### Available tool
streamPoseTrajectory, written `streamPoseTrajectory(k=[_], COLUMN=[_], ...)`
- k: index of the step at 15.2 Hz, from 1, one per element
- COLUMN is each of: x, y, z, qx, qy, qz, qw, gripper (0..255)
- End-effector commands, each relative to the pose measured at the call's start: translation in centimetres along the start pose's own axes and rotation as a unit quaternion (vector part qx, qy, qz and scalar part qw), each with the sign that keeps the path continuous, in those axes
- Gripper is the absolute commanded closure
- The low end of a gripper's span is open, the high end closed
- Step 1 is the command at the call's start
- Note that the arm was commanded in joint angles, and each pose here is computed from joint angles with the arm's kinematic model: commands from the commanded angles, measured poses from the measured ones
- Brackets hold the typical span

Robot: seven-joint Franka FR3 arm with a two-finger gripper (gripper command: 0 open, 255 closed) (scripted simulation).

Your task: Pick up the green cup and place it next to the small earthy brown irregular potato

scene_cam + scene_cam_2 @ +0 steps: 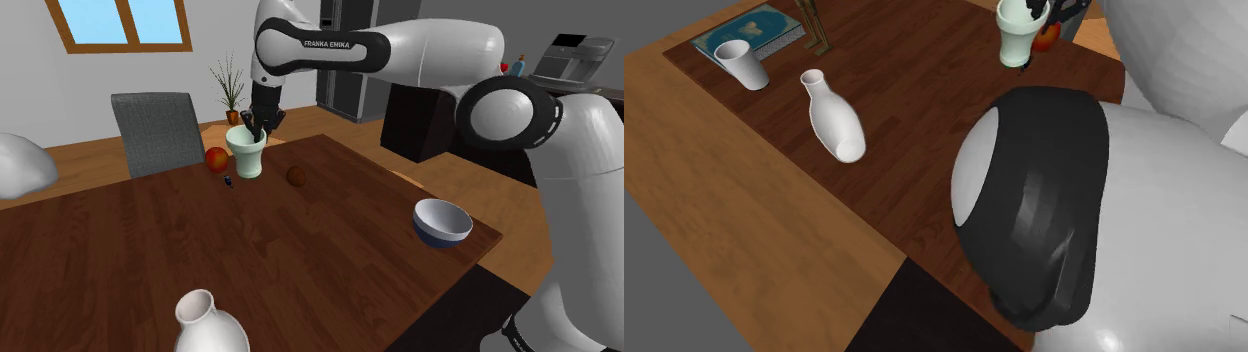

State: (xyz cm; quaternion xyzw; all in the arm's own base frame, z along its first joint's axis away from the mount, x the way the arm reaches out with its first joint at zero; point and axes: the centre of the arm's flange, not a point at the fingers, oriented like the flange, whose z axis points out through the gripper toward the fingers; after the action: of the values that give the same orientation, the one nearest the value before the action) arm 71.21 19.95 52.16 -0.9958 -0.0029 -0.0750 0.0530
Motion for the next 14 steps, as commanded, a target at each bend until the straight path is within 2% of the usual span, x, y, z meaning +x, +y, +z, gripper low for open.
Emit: streamPoseTrajectory(k=[1, 14], x=[3.1, 2.1], y=[0.3, 1.0], z=[1.3, 8.0], qx=[-0.001, -0.001], qy=[0.000, 0.000], qz=[0.002, 0.002], qw=[1.0000, 1.0000], gripper=[255, 255])
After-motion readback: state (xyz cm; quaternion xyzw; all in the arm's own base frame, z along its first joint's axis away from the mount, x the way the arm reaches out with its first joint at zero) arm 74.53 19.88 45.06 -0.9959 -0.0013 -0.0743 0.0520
